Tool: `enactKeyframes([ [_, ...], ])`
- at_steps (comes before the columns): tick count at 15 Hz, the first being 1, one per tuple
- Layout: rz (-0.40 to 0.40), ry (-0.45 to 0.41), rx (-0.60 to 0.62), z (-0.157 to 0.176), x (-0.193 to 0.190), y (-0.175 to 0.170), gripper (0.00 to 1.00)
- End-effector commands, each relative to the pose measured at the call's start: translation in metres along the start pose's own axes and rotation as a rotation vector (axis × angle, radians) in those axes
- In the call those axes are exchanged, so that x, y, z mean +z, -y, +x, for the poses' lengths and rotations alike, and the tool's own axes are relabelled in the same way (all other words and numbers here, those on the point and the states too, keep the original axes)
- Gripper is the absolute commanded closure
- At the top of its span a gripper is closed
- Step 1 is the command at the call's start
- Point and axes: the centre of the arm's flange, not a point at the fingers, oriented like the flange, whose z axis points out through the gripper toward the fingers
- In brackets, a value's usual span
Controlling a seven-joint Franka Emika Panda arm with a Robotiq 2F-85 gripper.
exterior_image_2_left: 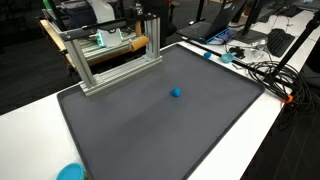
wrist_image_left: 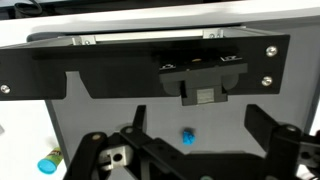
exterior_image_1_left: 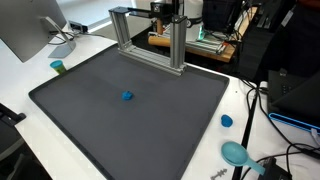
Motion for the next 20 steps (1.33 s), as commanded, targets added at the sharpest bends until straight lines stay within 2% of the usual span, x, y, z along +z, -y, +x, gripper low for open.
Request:
enactKeyframes([
  [1, 0.0, 0.0, 0.001, 0.0, 0.0, 0.0, 0.0],
  [6, 0.039, -0.053, -0.048, -0.004, 0.012, 0.007, 0.0],
  [10, 0.033, -0.099, -0.014, -0.005, 0.031, 0.01, 0.0],
  [13, 0.02, -0.082, 0.01, -0.011, 0.05, 0.011, 0.0],
  [16, 0.042, -0.042, 0.063, -0.018, 0.062, 0.01, 0.0],
  [17, 0.018, -0.042, 0.017, -0.008, 0.057, 0.01, 0.0],
  [20, 0.02, -0.031, 0.037, -0.01, 0.062, 0.01, 0.0],
])
